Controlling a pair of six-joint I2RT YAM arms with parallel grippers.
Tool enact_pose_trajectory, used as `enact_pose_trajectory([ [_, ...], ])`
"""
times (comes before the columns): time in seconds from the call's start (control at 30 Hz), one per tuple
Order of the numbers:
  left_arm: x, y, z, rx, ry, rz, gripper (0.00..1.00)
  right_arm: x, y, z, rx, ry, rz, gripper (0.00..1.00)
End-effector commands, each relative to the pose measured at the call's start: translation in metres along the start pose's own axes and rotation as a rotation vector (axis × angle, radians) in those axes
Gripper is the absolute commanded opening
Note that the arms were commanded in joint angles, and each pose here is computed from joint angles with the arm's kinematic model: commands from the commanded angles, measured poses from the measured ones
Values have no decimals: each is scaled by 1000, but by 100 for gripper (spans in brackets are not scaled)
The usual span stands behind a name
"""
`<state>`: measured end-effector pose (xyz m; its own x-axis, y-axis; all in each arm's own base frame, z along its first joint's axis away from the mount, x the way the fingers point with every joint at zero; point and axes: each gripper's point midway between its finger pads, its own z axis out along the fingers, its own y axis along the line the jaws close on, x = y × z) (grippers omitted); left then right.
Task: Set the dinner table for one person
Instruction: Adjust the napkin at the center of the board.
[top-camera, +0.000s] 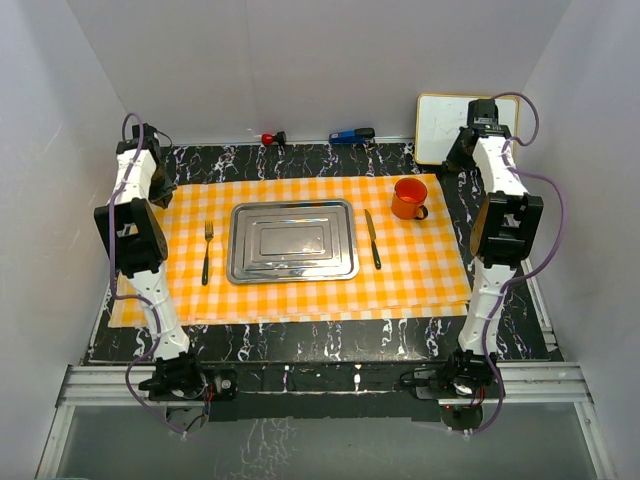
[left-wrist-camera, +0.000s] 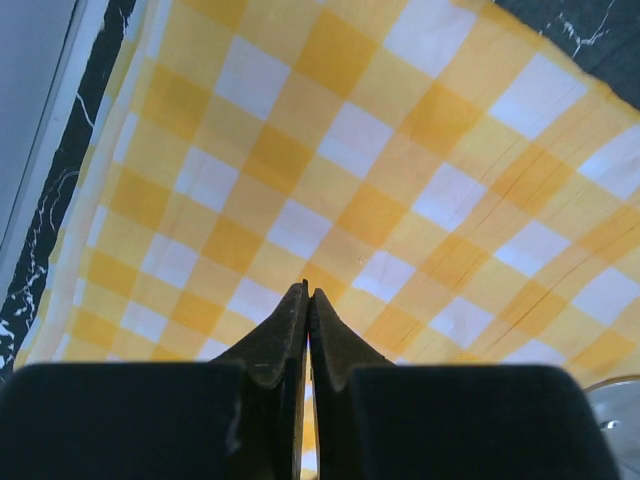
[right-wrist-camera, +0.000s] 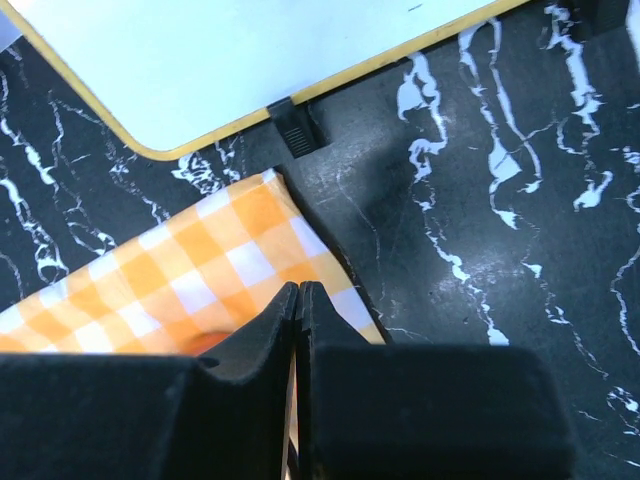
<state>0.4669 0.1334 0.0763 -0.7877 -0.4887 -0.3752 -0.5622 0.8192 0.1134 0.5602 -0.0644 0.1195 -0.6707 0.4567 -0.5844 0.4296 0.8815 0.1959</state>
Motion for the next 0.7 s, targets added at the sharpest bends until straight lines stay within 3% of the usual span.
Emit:
enact_pose_trajectory([
  [0.0,-7,2,-34,31,-57,-19,0,3,23,0,-110,3,-5,0],
  [0.33,-1,-4,-14,31,-24,-37,0,42,26,12,-172,97,6,0],
  [0.67,-9,-22,12,88,-40,-32,0,56,22,37,-172,112,-11,0],
])
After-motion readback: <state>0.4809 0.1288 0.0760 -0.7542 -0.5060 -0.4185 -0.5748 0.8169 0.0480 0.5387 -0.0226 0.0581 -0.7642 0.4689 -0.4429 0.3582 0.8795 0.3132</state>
